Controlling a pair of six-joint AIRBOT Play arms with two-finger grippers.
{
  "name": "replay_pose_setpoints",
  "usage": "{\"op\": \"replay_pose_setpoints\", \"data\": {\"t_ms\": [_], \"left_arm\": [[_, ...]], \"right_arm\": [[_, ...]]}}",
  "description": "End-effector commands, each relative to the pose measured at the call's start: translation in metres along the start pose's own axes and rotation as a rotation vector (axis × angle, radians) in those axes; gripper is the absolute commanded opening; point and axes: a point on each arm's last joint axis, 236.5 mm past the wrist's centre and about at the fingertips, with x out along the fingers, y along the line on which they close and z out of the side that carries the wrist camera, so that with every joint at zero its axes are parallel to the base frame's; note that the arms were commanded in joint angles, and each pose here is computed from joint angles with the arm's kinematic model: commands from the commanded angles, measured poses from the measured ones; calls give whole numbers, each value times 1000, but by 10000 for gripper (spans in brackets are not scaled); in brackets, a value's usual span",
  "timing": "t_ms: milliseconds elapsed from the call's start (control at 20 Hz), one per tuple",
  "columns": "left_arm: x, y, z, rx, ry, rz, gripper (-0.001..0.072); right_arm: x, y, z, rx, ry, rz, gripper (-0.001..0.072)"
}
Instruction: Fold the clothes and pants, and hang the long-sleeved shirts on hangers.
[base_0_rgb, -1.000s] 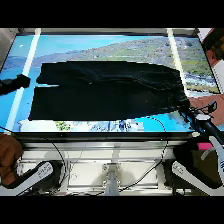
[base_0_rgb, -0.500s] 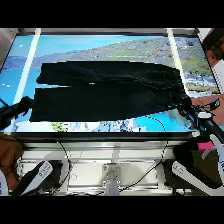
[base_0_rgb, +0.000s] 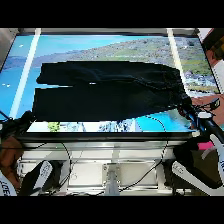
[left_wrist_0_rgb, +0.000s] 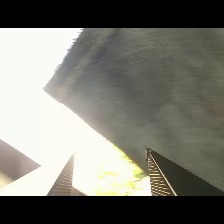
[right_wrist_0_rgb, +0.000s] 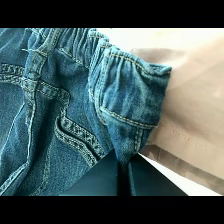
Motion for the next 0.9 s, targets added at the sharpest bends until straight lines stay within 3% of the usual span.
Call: {"op": "replay_pose_setpoints", "data": {"t_ms": [0, 50, 500, 850], "left_arm": [[-7, 37, -6, -85, 15, 137, 546], [-7, 41, -4, -113, 6, 146, 587], [21, 47, 11, -280, -59, 115, 586], [39, 32, 17, -239, -84, 93, 585]], "right_arm": [[0, 0, 1, -6, -5, 0, 26], [0, 0, 2, -18, -6, 0, 26], [0, -1, 7, -18, -29, -4, 26], [0, -1, 13, -18, -54, -7, 26]]}}
